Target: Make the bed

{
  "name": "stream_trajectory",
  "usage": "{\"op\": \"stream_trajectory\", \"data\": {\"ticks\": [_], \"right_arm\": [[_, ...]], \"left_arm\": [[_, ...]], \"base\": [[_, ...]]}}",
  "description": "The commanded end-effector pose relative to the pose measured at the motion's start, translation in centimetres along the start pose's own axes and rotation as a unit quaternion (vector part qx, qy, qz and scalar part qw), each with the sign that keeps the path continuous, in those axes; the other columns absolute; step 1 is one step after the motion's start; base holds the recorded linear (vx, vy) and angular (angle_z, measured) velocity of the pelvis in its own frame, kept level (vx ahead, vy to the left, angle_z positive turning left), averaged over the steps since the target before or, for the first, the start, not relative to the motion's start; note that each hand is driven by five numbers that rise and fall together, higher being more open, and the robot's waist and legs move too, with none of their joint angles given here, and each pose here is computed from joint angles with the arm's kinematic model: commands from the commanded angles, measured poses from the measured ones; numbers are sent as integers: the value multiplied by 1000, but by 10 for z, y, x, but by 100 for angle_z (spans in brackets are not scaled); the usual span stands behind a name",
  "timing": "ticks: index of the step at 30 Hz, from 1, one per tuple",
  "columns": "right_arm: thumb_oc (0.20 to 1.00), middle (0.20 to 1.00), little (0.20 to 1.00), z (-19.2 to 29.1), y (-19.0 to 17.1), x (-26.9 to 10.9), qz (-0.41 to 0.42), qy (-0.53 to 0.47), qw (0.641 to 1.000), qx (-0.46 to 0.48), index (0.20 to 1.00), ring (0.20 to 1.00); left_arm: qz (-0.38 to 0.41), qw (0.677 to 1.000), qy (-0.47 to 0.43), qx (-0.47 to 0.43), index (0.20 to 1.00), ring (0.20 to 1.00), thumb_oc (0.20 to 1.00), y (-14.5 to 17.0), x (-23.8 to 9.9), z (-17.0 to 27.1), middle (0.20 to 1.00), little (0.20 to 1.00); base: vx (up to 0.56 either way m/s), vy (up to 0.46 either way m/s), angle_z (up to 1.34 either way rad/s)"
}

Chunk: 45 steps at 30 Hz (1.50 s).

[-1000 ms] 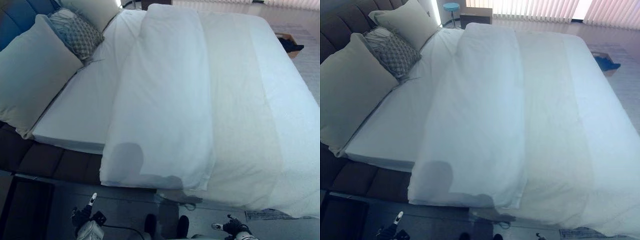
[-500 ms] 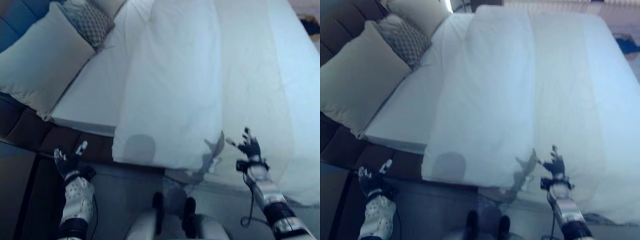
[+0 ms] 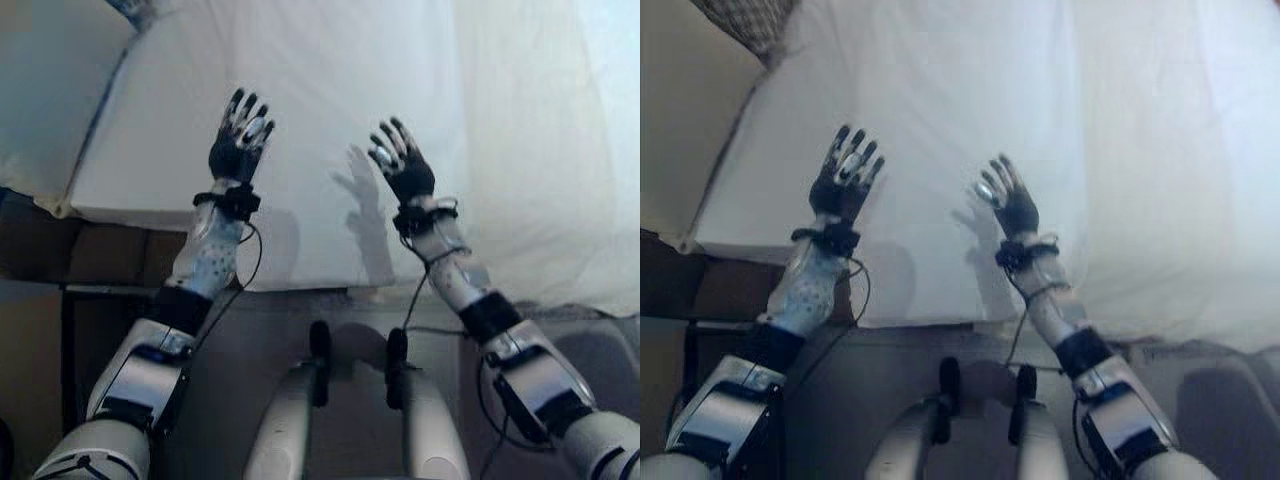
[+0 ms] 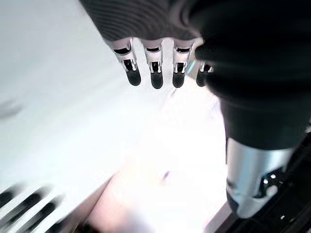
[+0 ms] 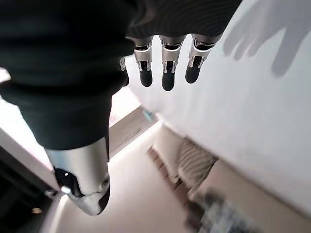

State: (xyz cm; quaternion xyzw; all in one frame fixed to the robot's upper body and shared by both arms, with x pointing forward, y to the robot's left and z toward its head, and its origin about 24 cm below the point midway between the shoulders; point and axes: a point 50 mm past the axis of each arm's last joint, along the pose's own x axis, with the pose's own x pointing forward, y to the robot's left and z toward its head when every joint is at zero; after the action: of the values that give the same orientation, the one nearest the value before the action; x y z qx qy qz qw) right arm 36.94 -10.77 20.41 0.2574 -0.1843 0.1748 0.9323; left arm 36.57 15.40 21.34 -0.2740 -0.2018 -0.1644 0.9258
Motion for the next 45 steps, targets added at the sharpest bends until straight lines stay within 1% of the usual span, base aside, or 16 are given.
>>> {"op": "stream_trajectory", "data": {"ticks": [1, 6, 15, 20, 23, 28, 29, 34, 35, 36, 38, 39, 41, 42, 43, 45], "right_arm": [[1000, 1000, 1000, 16, 27, 9, 71, -51, 994, 72, 1000, 1000], [1000, 1000, 1000, 11, 42, 24, 85, -38, 990, 102, 1000, 1000], [1000, 1000, 1000, 28, 40, 50, 26, -51, 993, 99, 1000, 1000], [1000, 1000, 1000, 31, 33, 58, -11, -40, 996, 73, 1000, 1000], [1000, 1000, 1000, 30, 10, 56, -102, -39, 993, 43, 1000, 1000], [1000, 1000, 1000, 17, -15, 46, -205, -33, 977, 56, 1000, 1000], [1000, 1000, 1000, 4, -29, 37, -252, -16, 965, 74, 1000, 1000], [1000, 1000, 1000, -4, -46, 27, -286, 5, 957, 50, 1000, 1000], [1000, 1000, 1000, -9, -75, 10, -330, 23, 944, 26, 1000, 1000], [1000, 1000, 1000, -9, -75, 9, -330, 23, 943, 25, 1000, 1000], [1000, 1000, 1000, -14, -115, -23, -400, 37, 916, 11, 1000, 1000], [1000, 1000, 1000, -14, -116, -24, -400, 37, 916, 10, 1000, 1000], [1000, 1000, 1000, -17, -156, -67, -485, 47, 873, 5, 1000, 1000], [1000, 1000, 1000, -18, -157, -68, -486, 49, 873, 4, 1000, 1000], [1000, 1000, 1000, -22, -179, -102, -540, 55, 840, 4, 1000, 1000], [1000, 1000, 1000, -24, -188, -120, -562, 64, 825, -7, 1000, 1000]], "left_arm": [[-65, 997, -4, -50, 1000, 1000, 1000, -19, 9, 6, 1000, 1000], [-80, 993, 29, -87, 1000, 1000, 1000, -33, 21, -12, 1000, 1000], [-39, 996, -30, -72, 1000, 1000, 1000, -40, 52, 17, 1000, 1000], [13, 996, -50, -66, 1000, 1000, 1000, -30, 57, 24, 1000, 1000], [112, 989, -64, -75, 1000, 1000, 1000, -3, 51, 21, 1000, 1000], [210, 972, -70, -80, 1000, 1000, 1000, 22, 40, 14, 1000, 1000], [251, 963, -66, -69, 1000, 1000, 1000, 36, 32, 10, 1000, 1000], [295, 952, -49, -59, 1000, 1000, 1000, 57, 18, 3, 1000, 1000], [343, 938, -38, -33, 1000, 1000, 1000, 82, 1, -1, 1000, 1000], [344, 938, -37, -33, 1000, 1000, 1000, 81, 1, -1, 1000, 1000], [391, 920, -31, -21, 1000, 1000, 1000, 106, -25, -4, 1000, 1000], [391, 920, -30, -21, 1000, 1000, 1000, 107, -25, -5, 1000, 1000], [454, 890, -21, -29, 1000, 1000, 1000, 132, -60, -16, 1000, 1000], [454, 890, -19, -29, 1000, 1000, 1000, 132, -62, -17, 1000, 1000], [507, 862, -2, -20, 1000, 1000, 1000, 153, -96, -26, 1000, 1000], [527, 850, 7, -13, 1000, 1000, 1000, 159, -113, -32, 1000, 1000]], "base": [[48, 49, 27], [51, -64, 5], [25, -68, 6], [57, -7, 4], [39, -5, 16], [36, -3, 7], [30, 5, -2], [8, 0, 0], [0, 0, 0], [0, 0, 0], [11, -13, 5], [-67, 0, 4], [0, 0, 0], [-5, 6, 4], [-13, 5, 7], [-11, 11, 8]]}}
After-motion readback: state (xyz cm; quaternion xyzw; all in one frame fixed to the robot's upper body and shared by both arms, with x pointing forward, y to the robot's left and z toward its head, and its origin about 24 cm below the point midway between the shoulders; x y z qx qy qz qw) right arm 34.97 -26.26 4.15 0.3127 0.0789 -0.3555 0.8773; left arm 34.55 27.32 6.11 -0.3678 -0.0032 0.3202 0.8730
